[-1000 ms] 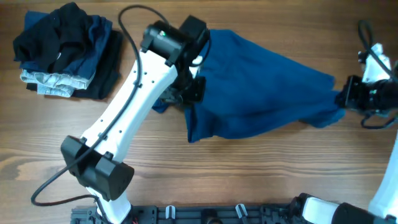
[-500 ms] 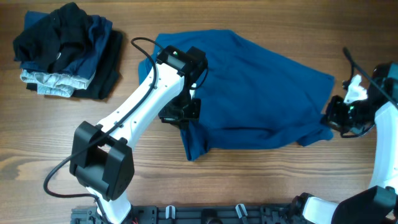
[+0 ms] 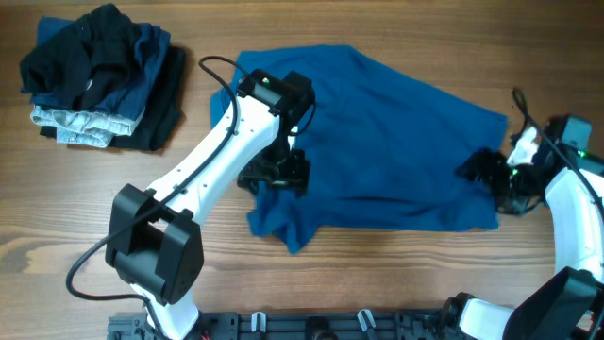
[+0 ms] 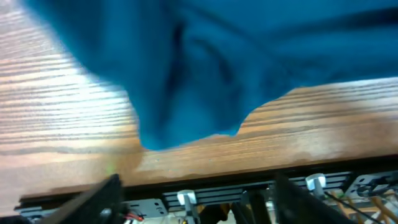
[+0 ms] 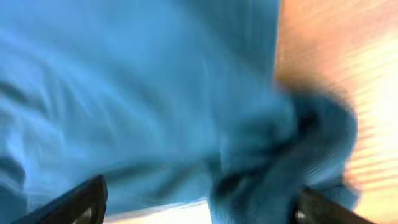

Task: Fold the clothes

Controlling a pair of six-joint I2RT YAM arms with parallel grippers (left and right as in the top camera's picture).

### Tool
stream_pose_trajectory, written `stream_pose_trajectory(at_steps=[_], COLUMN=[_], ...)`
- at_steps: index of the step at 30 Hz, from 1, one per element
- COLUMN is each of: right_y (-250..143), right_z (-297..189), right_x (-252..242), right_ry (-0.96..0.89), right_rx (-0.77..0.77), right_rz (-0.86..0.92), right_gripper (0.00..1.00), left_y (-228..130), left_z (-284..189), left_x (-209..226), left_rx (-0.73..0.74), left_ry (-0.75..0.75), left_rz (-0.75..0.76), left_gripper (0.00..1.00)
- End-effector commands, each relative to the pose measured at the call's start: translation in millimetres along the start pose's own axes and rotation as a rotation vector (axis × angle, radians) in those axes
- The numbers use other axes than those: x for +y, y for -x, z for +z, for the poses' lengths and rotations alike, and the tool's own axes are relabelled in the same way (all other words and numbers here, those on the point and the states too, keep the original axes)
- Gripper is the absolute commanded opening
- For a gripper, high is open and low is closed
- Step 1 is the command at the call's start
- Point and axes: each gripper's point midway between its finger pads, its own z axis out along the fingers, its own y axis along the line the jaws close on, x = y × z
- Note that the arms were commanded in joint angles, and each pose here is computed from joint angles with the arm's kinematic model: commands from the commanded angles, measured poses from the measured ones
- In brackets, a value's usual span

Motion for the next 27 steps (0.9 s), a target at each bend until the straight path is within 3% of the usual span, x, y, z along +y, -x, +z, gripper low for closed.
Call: stream_pose_trajectory(at_steps=[1,2,7,9,16,24,27], right_y=[41.2,53.3,115.8,127.5,159.3,176.3,179.5], right_z=[-6.4,-8.8,-29.5,-30.5,22.8,97.8,113.5], right_x=[6.8,7.2,1.2,-1.6,-13.2,-28.5,-26.2], right_ry=[0.021,0.016,-0.064,-0.084,-0.082,-0.047,-0.018], right_rx=[-0.167,-0.217,-0.488,-0.53,-0.537,-0.523,-0.531], right_rz=[-0.024,-0.039,-0.091,-0.093,-0.119,-0.129,-0.138], right_gripper=[0.89,0.89,0.89,0.88,0.81,0.75,0.66], left_y=[2.6,3.4,20.4,29.3,61.4,77.2,79.5], left_z=[-22.1,-28.3,-85.5,-99.3,-122.0,-132.9,-134.7], left_x=[2.9,3.3,-4.9,-11.0,-18.2,-12.2,-11.9], left_rx=[-0.092,-0.117,-0.371,-0.452,-0.609,-0.671,-0.683], left_ry=[-0.001,-0.001,-0.059,-0.093,-0.145,-0.166,-0.163], left_rz=[0.024,0.027,0.052,0.062,0.057,0.031,0.03], left_gripper=[0.95,1.0,1.0,1.0,1.0,1.0,1.0])
